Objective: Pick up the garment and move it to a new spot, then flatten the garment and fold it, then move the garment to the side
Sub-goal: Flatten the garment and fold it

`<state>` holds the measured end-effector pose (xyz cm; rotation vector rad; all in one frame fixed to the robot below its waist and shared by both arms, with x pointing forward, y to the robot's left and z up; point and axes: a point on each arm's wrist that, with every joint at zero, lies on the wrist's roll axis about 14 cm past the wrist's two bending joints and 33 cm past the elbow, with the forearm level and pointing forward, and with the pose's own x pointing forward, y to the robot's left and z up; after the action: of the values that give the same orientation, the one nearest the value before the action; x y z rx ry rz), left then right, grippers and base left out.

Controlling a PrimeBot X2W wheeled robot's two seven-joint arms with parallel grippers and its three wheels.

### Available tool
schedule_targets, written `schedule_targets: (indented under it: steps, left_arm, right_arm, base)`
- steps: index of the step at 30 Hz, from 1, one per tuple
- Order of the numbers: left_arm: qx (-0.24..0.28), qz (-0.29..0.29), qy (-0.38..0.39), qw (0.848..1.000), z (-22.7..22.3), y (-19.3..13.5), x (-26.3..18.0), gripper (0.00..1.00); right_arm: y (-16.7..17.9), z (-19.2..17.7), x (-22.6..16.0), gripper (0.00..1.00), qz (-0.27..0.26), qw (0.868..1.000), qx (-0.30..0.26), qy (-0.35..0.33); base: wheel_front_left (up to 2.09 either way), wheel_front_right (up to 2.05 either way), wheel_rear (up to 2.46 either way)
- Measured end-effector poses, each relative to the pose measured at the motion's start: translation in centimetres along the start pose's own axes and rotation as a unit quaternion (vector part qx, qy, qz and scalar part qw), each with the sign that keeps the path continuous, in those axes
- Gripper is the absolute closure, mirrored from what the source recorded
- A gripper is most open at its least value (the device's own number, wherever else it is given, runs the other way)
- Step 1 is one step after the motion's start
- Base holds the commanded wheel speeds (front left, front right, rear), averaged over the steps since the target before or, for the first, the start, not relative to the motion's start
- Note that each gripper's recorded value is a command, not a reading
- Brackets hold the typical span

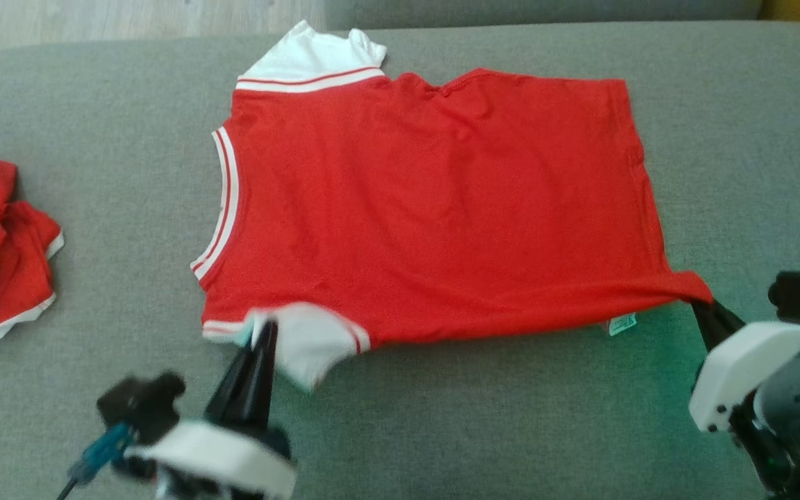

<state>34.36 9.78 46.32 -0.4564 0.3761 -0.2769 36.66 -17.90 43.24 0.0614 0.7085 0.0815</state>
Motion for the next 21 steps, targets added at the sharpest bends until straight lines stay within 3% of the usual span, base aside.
schedule_targets:
  steps: [8,21]
  left_arm:
    - [0.086,-0.017,-0.091,0.992,3.9,-1.4,5.3,1.00]
    - [0.115,-0.006,-0.084,0.990,3.5,0.1,10.3,1.00]
  right_arm:
    - [1.0,0.9,2.1,1.00,0.019,1.000,0.004,-0.022]
    - [0.3,3.4,5.0,1.00,0.013,0.997,0.013,-0.080]
  base:
    - [0.00,0.00,0.00]
    - [0.00,0.00,0.00]
